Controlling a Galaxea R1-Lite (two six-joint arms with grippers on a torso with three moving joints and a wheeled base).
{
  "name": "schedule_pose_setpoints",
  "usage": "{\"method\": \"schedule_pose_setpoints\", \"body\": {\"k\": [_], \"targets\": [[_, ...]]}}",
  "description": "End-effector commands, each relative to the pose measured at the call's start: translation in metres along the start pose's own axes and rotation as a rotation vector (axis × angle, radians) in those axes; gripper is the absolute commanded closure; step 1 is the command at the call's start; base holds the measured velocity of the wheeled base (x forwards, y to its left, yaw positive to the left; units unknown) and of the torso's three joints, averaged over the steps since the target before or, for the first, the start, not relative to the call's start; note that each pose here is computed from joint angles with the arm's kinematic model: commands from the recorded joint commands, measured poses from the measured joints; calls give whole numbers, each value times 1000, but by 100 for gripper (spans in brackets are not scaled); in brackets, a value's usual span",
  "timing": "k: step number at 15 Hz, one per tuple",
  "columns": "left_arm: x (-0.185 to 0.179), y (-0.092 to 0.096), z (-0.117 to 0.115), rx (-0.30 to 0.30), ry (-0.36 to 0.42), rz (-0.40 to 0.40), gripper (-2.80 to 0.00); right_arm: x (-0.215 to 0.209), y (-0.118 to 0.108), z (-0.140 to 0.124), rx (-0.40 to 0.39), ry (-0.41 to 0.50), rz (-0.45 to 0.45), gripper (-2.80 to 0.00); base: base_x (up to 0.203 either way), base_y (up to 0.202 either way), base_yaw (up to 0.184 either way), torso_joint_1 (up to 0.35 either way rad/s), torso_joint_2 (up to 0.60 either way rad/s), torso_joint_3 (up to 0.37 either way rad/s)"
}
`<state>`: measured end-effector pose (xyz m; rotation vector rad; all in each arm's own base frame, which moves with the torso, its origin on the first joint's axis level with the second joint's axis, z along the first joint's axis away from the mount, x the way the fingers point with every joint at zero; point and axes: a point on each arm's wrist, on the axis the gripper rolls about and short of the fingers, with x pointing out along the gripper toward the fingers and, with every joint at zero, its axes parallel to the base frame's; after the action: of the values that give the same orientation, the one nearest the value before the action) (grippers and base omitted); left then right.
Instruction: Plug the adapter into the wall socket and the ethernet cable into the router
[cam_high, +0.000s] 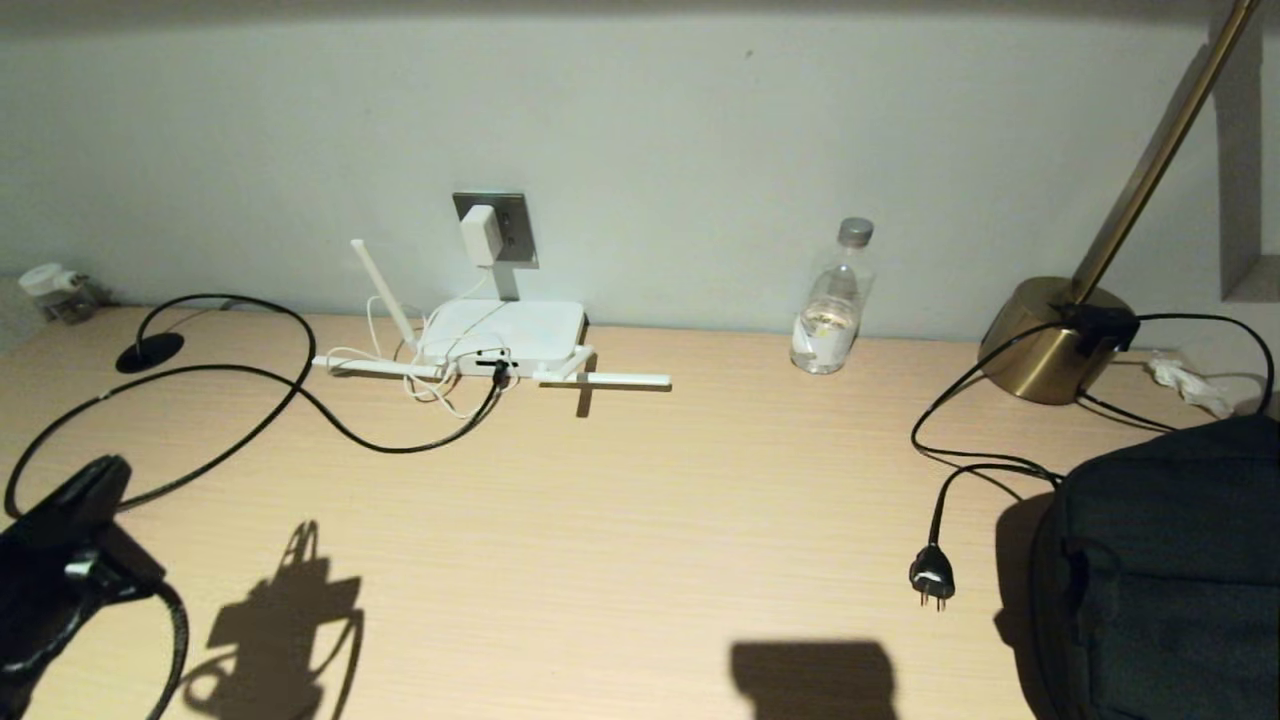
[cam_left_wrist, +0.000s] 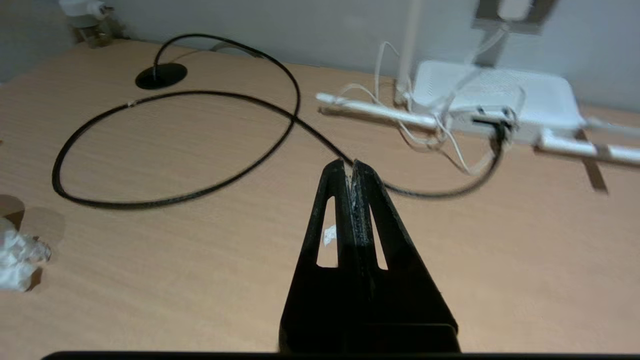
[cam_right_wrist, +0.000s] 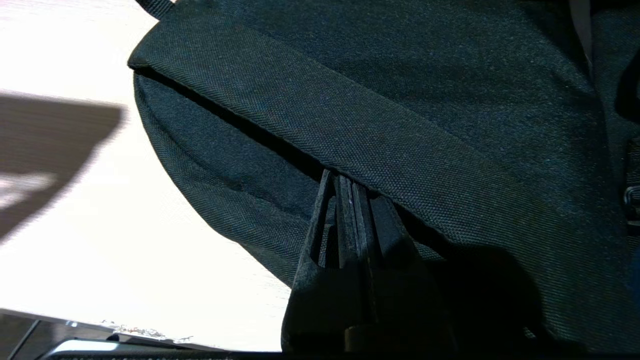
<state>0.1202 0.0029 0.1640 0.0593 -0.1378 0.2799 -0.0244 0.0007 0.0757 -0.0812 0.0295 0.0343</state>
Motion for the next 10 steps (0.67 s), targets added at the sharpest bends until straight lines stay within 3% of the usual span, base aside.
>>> {"method": "schedule_pose_setpoints", "body": {"k": [1, 6, 8, 10], "targets": [[-33, 11, 7, -9, -36, -13, 0, 0, 0, 0, -1, 1, 1, 0, 0, 0, 0, 0, 0, 0], [-119, 29, -40, 33, 132, -231, 0, 0, 0, 0, 3, -5, 0, 0, 0, 0, 0, 0, 0, 0], [-139, 32, -56, 30, 125, -289, 0, 1, 0, 0, 18, -7, -1, 0, 0, 0, 0, 0, 0, 0], [-149, 34, -64, 25, 72, -305, 0, 1, 0, 0, 31, -6, -3, 0, 0, 0, 0, 0, 0, 0]]}}
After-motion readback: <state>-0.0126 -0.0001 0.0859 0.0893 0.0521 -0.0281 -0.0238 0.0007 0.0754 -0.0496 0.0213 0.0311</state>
